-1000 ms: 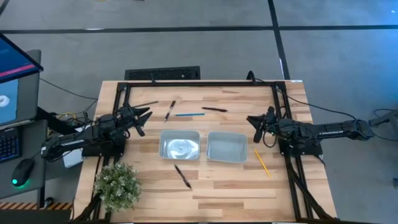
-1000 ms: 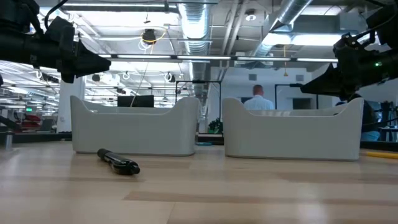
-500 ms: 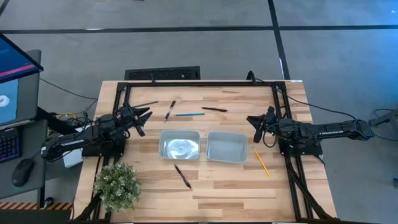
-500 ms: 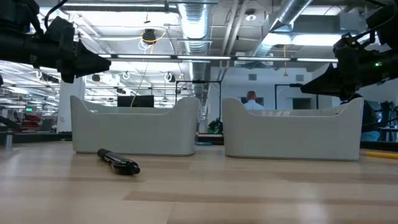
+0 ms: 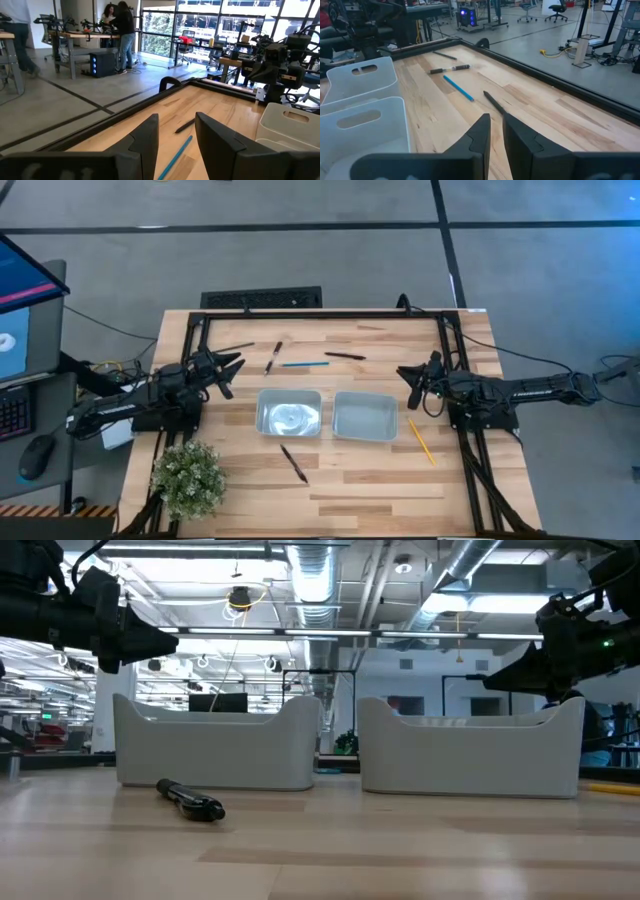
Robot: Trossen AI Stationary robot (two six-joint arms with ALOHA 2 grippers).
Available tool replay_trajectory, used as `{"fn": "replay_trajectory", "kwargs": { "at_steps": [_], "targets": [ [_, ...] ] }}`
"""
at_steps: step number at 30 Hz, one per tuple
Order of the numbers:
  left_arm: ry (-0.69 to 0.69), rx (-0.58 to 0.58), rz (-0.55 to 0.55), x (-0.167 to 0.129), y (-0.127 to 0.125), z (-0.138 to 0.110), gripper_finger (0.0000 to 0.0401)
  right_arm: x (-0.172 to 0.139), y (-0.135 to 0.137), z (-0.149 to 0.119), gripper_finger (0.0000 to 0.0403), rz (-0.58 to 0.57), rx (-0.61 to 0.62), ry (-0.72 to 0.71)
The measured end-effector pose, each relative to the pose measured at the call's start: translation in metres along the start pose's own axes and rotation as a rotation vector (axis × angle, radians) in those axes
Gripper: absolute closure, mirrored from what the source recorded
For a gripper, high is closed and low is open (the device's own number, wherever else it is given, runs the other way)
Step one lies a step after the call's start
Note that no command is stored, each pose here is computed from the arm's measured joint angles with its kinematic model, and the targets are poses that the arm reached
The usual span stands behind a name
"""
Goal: Sort pens & pencils
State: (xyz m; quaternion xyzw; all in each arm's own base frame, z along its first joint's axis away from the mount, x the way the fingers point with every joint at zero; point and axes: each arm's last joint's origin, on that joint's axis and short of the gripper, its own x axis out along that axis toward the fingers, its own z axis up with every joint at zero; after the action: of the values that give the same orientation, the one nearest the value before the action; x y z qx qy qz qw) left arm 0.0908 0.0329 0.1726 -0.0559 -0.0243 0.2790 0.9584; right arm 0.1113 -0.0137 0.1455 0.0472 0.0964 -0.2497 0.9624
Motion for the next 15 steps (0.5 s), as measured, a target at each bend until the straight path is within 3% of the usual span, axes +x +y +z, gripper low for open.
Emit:
{"fn": "replay_trajectory", "kwargs": {
  "at_steps": [8,15],
  "targets": [
    [0.000,0.010,0.001,0.0000,0.0000,0.0000,0.0282,0.0000,0.0000,0.0000,0.0331,0.000,0.000,0.000],
    [0.000,0.184,0.011,0.0000,0.0003,0.0000,0.0282,0.0001,-0.0004,0.0001,0.0331,-0.007,-0.034,-0.001]
  ]
}}
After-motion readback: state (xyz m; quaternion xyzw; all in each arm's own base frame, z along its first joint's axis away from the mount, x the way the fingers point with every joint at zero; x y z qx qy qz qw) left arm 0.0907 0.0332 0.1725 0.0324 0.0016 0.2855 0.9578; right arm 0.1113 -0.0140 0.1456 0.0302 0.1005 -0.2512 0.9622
